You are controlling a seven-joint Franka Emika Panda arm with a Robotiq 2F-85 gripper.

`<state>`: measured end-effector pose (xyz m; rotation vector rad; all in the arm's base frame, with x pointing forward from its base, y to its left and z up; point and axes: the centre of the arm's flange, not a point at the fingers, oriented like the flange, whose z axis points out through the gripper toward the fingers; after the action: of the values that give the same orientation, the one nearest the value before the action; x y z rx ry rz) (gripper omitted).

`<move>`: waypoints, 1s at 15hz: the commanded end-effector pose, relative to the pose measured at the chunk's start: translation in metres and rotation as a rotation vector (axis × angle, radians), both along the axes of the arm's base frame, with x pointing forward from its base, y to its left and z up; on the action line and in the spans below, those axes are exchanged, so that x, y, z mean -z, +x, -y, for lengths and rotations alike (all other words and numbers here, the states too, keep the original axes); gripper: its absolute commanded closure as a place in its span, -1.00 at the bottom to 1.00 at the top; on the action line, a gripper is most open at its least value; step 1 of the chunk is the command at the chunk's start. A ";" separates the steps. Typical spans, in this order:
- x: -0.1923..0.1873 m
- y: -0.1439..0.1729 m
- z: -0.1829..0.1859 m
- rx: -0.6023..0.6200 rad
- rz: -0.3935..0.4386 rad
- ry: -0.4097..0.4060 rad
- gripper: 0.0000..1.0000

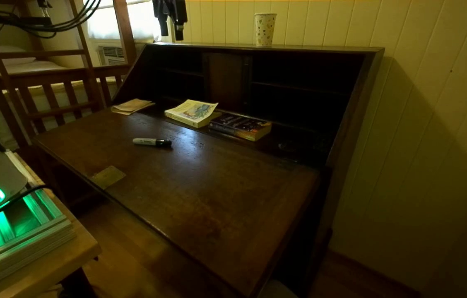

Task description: Put the blue book on top of the white book.

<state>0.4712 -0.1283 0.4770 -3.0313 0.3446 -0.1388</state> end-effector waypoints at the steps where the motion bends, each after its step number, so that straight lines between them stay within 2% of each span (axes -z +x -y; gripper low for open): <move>1: 0.038 0.004 0.019 0.007 -0.001 0.031 -1.00; 2: 0.022 0.000 0.009 0.002 -0.006 0.005 -1.00; 5: 0.038 0.002 0.017 0.013 -0.024 0.012 -1.00; 9: 0.038 0.003 0.016 0.014 -0.024 0.014 -1.00; 10: 0.045 0.009 0.019 0.036 -0.008 -0.011 -1.00; 15: 0.091 0.040 0.041 0.041 0.031 -0.031 -1.00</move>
<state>0.4900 -0.1540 0.4167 -3.0427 0.3988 -0.1760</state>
